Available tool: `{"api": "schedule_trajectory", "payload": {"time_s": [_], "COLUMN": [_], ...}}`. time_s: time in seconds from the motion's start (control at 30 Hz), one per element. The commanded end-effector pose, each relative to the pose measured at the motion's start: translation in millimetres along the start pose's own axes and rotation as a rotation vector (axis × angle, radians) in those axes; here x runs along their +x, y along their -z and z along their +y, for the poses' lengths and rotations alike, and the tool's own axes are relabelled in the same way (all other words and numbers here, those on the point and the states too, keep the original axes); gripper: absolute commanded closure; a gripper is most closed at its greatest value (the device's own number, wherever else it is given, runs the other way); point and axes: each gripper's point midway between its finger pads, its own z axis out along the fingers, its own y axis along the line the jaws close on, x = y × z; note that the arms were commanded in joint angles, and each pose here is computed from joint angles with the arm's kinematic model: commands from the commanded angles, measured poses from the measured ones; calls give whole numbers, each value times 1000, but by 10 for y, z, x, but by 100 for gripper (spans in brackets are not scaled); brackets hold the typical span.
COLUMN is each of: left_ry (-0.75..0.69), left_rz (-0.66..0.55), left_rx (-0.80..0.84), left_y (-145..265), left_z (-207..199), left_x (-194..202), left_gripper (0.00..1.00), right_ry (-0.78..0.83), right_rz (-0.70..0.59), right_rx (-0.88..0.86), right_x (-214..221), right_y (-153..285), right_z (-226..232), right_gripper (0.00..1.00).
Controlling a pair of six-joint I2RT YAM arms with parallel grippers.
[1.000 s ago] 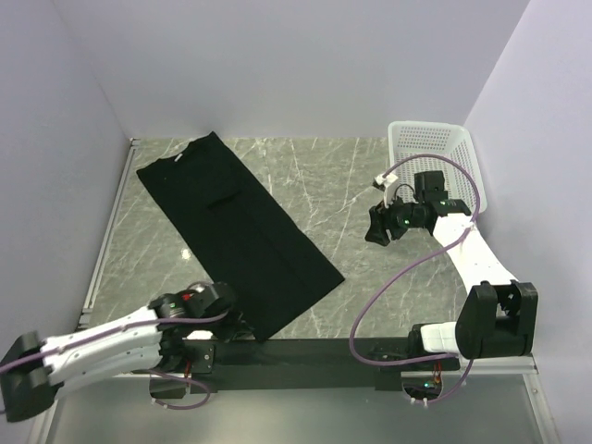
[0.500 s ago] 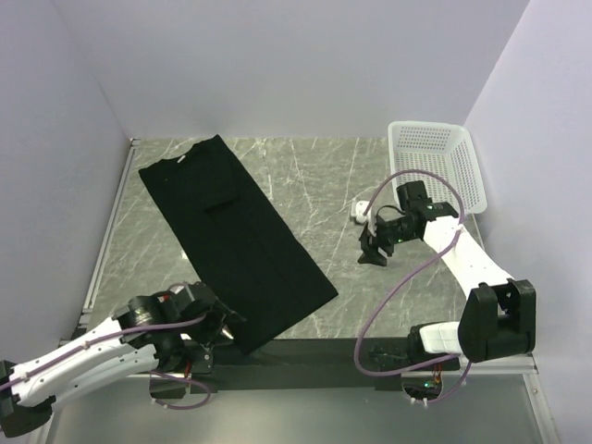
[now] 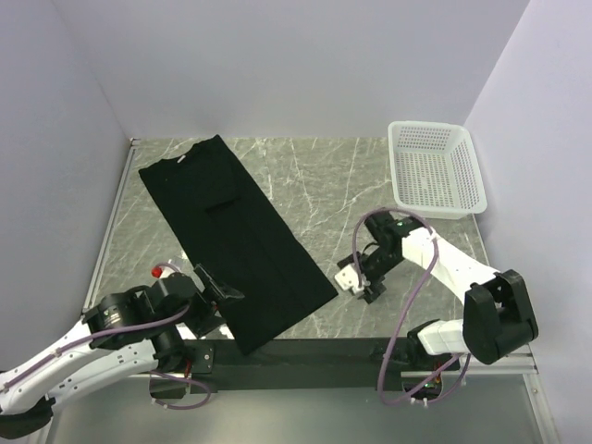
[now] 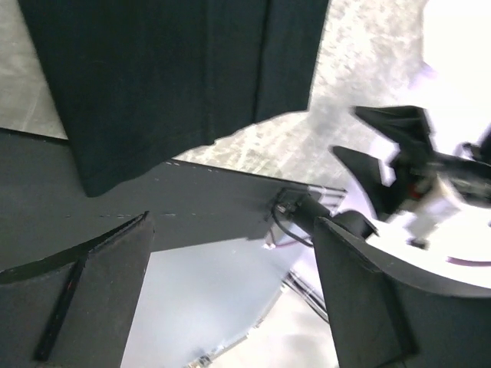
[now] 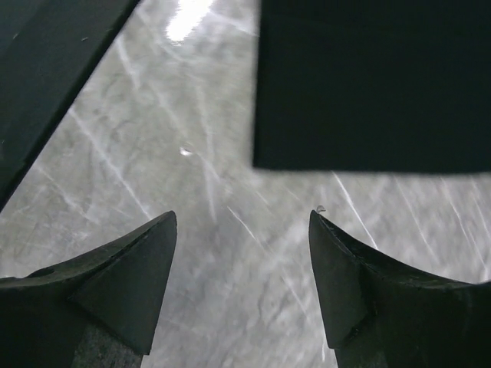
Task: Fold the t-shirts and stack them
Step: Fold the tshirt
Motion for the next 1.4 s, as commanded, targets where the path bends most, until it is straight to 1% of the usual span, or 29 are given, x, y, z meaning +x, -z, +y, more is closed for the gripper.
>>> {"api": "schedule_trajectory", "payload": {"time_s": [0.0,0.03,0.07,0.1,0.13,0.2,0.27,0.37,0.5,0.53,0.63,0.7,0.83,0.87,1.0,1.17,1.3,1.33,1.37], "left_ry": [-7,35,63,81,108,145,161,186,178,180,175,177,179,183,176,132,126,128,130], "left_rz": [37,67,100,120,154,157,153,171,199,199,209,212,209,205,183,158,146,144,135], "left_rx": [-44,-64,-91,-137,-134,-168,-175,-253,-389,-424,-472,-470,-436,-442,-427,-473,-483,-484,-494], "left_y": [-78,-112,-150,-243,-279,-355,-428,-510,-543,-542,-542,-559,-675,-716,-849,-935,-960,-960,-953], "left_z": [247,308,378,515,487,547,503,592,839,901,1028,1041,1043,1091,1060,1105,1139,1153,1189], "left_x": [59,115,179,226,295,317,331,397,473,480,498,504,505,502,484,460,443,438,421], "left_gripper": [11,12,17,19,24,25,25,24,25,25,30,32,41,43,44,49,57,61,64], "right_ry": [171,189,191,203,212,222,215,206,220,201,203,206,195,194,192,187,181,180,179], "right_rz": [75,76,81,87,90,100,93,83,71,53,26,22,20,21,19,11,4,1,-1], "right_rx": [-11,-18,-27,-23,-29,-21,-28,-50,-34,-31,-14,-4,9,7,-4,-9,-9,-9,-7], "right_x": [69,56,78,91,79,87,54,13,-80,-122,-239,-270,-288,-283,-265,-268,-285,-296,-304], "right_y": [-72,-109,-138,-164,-197,-232,-268,-333,-406,-419,-436,-438,-439,-442,-471,-489,-497,-498,-493], "right_z": [-46,-51,-43,-72,-81,-152,-196,-201,-247,-239,-281,-295,-323,-318,-271,-236,-236,-243,-248], "right_gripper": [25,25,26,26,27,27,27,28,28,28,28,28,28,28,28,28,28,29,29]}}
